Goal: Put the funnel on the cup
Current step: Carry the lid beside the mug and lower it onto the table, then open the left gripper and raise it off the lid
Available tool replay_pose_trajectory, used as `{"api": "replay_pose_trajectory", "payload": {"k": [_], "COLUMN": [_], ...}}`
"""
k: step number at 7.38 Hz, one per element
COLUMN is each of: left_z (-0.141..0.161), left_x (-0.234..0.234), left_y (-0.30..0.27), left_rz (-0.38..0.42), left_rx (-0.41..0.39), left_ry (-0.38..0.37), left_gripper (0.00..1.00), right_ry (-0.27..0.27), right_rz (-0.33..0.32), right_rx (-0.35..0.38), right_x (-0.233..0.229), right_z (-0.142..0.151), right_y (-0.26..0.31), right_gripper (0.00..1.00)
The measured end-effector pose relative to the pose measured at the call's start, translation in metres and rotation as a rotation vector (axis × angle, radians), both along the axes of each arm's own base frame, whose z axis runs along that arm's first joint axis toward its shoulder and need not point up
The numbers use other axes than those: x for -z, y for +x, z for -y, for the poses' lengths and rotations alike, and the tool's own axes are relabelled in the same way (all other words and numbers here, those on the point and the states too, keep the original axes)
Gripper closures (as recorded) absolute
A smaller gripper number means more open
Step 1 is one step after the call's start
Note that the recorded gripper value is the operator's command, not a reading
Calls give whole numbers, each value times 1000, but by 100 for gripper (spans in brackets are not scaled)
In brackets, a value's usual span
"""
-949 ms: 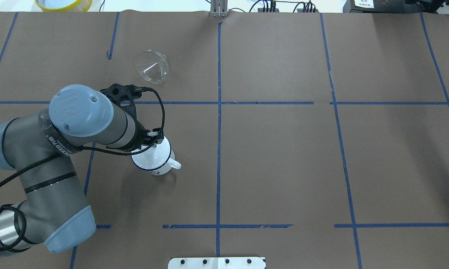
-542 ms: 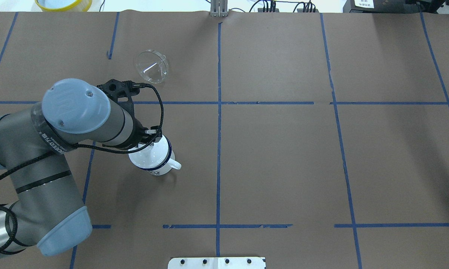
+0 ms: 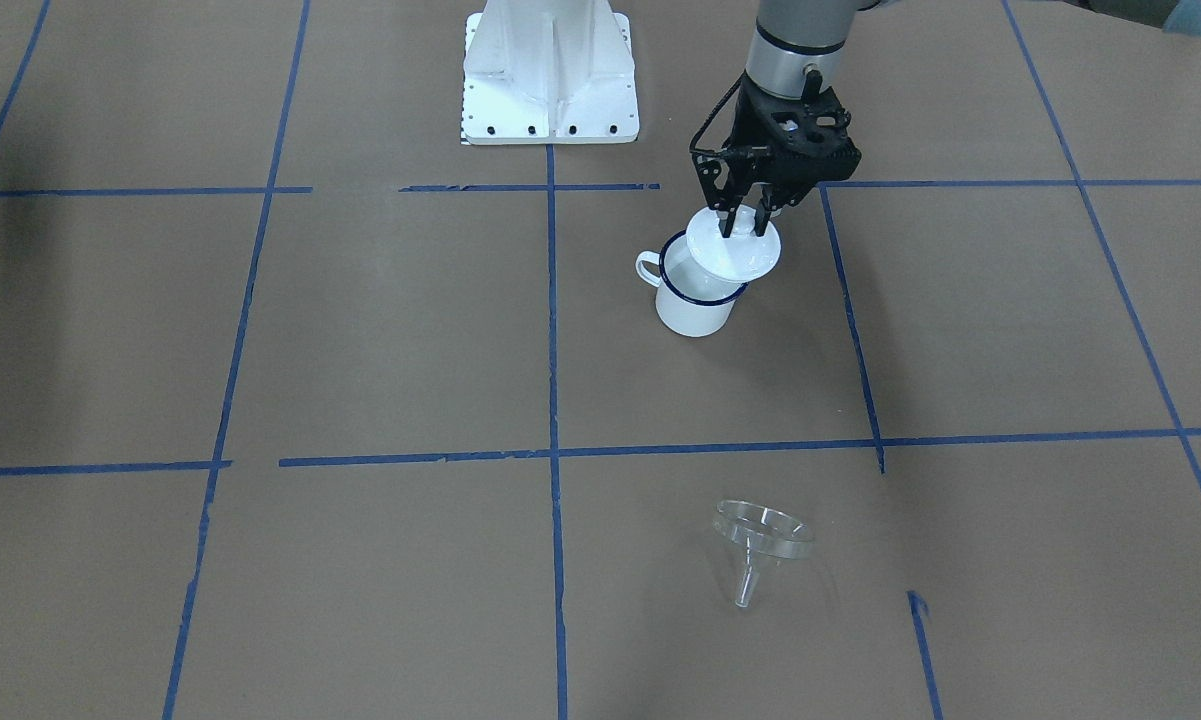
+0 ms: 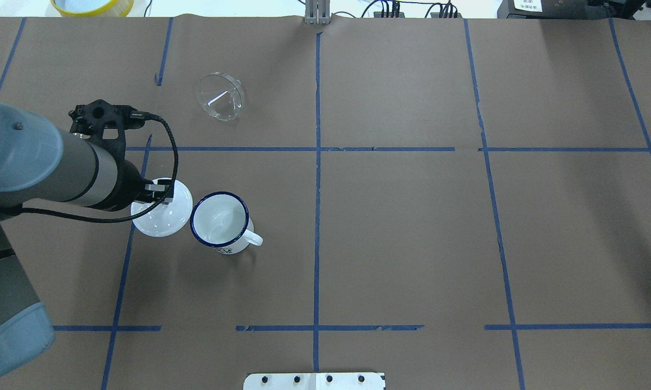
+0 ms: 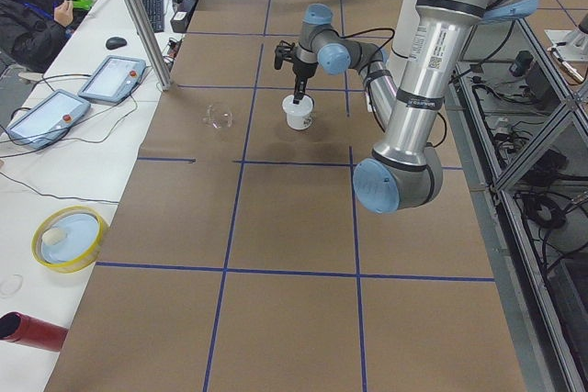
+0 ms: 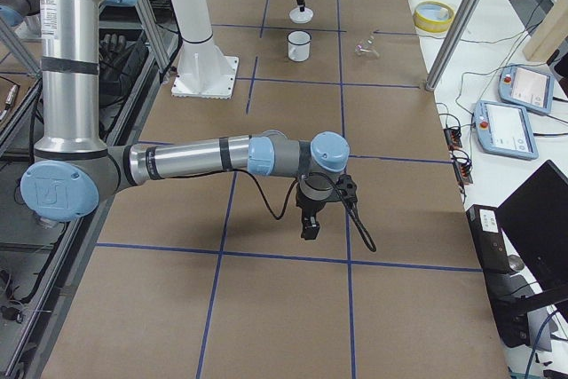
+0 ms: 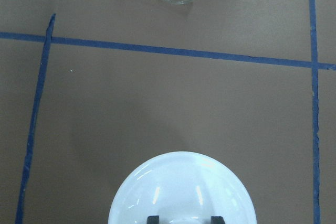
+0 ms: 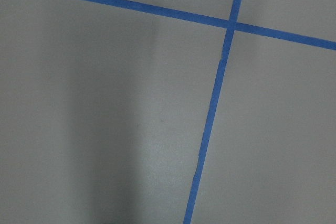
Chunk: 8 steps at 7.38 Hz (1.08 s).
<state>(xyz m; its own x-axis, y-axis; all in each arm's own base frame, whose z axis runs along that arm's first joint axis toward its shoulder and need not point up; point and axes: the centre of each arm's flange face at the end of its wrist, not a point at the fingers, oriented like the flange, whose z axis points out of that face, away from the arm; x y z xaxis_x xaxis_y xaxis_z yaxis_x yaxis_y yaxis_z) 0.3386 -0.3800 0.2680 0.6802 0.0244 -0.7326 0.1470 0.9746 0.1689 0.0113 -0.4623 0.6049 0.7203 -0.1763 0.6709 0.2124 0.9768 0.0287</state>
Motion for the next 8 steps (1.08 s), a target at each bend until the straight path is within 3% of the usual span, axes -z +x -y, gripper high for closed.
{"api": "replay_pose_trajectory", "payload": {"k": [3,8], "left_z": [-5,-14], "left_x": [-85,-121], "left_y": [16,63], "left_rz": [-14,2], "left_rx": [-1,-4], "left_ry": [-16,-37], "left_gripper": [100,100], "right_ry": [0,-1], "right_rz": [0,0], "right_rx": [0,0], "right_x": [0,0], "right_z": [0,0], "right_y": [0,0], "right_gripper": [0,0]}}
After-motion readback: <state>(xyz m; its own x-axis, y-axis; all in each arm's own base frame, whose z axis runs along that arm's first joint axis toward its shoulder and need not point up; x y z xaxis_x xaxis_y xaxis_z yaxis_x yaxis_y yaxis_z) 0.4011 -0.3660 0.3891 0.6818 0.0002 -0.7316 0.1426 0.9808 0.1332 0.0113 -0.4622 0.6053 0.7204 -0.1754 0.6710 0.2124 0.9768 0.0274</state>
